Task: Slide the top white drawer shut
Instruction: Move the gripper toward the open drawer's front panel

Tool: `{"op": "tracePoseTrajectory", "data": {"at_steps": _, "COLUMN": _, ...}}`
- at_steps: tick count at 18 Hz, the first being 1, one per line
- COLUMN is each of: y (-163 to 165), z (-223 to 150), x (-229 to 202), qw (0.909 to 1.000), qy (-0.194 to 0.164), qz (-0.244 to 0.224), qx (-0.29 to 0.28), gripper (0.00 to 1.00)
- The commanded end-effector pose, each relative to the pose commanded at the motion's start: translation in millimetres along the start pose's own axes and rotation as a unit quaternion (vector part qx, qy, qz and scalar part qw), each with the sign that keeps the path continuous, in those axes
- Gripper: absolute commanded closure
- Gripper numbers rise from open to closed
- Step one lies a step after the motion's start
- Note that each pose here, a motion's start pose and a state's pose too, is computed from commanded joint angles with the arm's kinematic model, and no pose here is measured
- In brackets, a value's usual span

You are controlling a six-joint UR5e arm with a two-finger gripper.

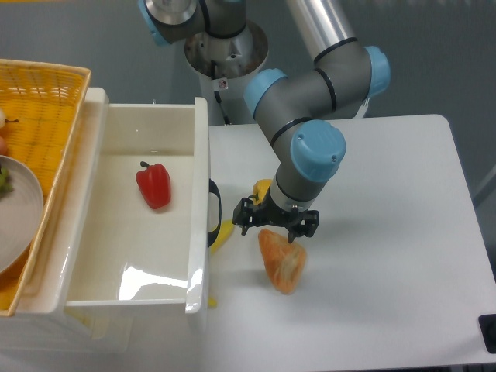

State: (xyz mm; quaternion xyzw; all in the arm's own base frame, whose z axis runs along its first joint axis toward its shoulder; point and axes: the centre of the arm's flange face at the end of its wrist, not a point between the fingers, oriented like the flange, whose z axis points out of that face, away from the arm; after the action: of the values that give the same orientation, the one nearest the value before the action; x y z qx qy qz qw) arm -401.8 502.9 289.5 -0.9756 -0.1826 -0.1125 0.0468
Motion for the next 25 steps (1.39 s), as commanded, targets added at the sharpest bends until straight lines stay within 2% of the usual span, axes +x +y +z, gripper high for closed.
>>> {"op": "tracePoseTrajectory", "data": {"at_steps": 13, "y": -6.6, "z": 17.4, "x": 14.4, "qw": 0.9998, "qy": 0.007, "qz": 0.012, "qx": -0.012, "gripper": 0.00}}
{"op": "tracePoseTrajectory", "data": {"at_steps": 25, "y": -8.5, "z": 16.3, "x": 20.8, "qw": 0.9998, "qy": 0.007, "qz": 0.017, "qx": -0.011, "gripper": 0.00}}
